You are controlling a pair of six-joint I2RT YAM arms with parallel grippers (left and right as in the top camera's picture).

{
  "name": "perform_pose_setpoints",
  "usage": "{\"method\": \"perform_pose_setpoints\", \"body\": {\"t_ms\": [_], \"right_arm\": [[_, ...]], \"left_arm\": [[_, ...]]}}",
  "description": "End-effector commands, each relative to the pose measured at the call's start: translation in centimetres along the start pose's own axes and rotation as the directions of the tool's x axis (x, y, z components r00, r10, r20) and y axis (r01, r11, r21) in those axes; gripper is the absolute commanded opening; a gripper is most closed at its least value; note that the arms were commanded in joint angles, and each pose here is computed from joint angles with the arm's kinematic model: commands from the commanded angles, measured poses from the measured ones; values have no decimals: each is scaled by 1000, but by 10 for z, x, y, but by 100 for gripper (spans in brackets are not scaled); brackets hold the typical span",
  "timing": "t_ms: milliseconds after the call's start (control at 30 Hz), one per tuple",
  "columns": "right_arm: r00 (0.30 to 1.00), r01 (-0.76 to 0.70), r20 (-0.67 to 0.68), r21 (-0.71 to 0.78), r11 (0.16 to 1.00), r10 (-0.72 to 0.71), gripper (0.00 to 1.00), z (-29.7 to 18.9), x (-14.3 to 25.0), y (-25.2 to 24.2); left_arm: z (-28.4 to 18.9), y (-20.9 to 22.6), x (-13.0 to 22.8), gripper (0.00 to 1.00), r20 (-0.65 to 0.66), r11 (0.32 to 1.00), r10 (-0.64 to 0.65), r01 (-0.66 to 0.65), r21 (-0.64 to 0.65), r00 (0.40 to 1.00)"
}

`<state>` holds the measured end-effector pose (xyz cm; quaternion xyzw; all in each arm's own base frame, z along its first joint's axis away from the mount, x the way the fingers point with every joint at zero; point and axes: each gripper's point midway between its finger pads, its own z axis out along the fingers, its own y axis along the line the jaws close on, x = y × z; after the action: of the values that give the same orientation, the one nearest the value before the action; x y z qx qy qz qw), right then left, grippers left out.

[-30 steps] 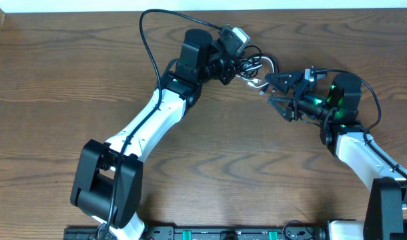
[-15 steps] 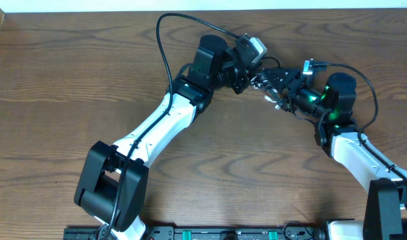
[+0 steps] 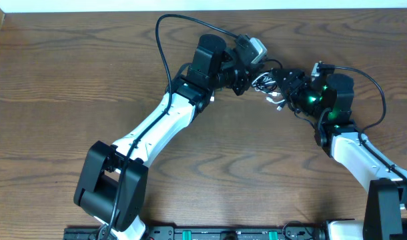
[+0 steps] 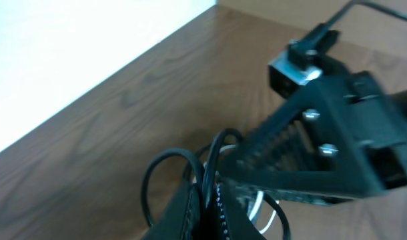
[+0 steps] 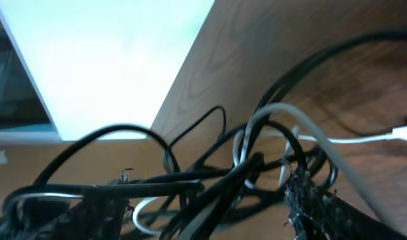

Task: Untangle cables

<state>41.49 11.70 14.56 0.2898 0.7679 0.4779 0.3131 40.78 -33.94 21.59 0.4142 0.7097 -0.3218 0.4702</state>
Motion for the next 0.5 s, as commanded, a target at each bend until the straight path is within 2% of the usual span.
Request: {"method": "perform_pose_setpoints", "body": {"t_ms": [0,167,200,267,333,467], "right_arm": [[999,21,48,25,999,-22,71,0,-8,-4],[998,44,41,42,998,-46,47,1,-6,-8],[998,50,34,50,997,-52,39,1,-4,-10],[998,58,21,75,995,-59,16,1,0,-16],[999,42,6,106,993,-43,3,0,3,-24],[998,67,-27,155,986,-64,1,-2,10,-37]], "left_arm": [[-17,-22,-37,7,85,995,19,-27,97,996],[-17,-21,-39,7,91,995,20,-29,96,996],[-17,-21,-40,7,95,995,21,-31,96,995],[-17,-21,-41,7,98,995,24,-33,95,995],[-17,-21,-42,7,105,995,29,-38,93,994],[-19,-17,-47,7,123,996,40,-50,78,992]]}}
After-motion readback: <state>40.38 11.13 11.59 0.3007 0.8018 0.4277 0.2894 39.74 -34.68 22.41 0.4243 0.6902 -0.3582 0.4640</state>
